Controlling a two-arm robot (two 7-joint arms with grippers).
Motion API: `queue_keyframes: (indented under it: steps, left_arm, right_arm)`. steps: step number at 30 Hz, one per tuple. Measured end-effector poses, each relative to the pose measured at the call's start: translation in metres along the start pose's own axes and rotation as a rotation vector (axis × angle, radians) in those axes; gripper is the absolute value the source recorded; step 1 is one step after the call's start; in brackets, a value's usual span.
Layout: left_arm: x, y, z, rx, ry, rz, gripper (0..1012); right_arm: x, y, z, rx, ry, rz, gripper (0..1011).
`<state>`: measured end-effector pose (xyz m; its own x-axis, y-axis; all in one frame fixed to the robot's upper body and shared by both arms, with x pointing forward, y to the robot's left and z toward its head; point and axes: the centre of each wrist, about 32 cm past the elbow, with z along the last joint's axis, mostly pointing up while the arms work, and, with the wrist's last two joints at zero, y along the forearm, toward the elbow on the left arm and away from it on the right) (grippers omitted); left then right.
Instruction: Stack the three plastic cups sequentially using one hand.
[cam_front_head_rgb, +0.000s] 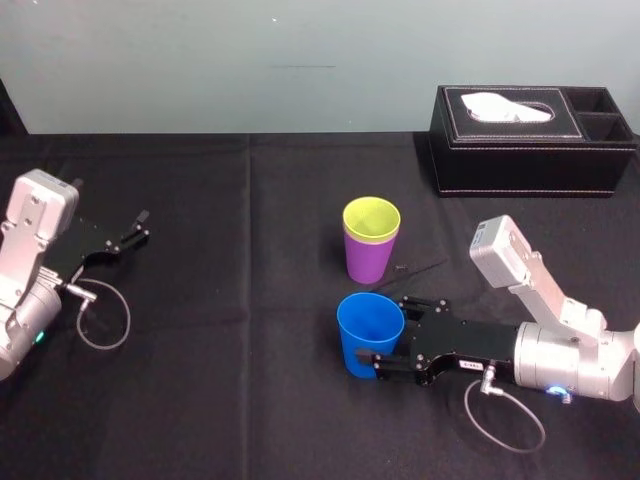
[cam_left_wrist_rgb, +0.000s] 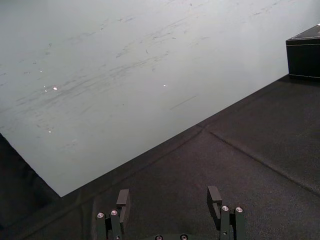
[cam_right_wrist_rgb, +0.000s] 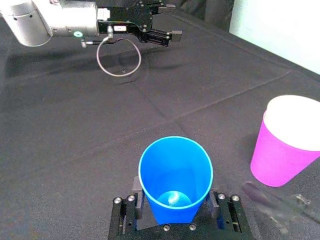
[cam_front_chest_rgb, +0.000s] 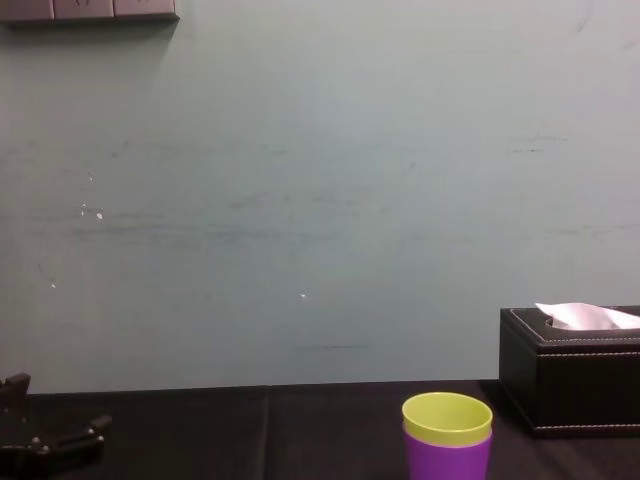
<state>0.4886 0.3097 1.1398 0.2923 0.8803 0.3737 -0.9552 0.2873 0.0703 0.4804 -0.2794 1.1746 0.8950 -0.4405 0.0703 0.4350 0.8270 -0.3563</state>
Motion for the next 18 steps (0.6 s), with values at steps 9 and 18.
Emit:
queue_keyframes:
  steps: [9, 18]
  left_arm:
    - [0.0, 0.0, 0.0, 0.0, 0.0, 0.0, 1012]
    - [0.0, 0.0, 0.0, 0.0, 0.0, 0.0, 1011]
  right_arm:
    - [-0.0001, -0.0003, 0.0001, 0.001, -0.001, 0.0, 713]
    - [0.0, -0.0005, 0.0, 0.001, -0.001, -0.001, 713]
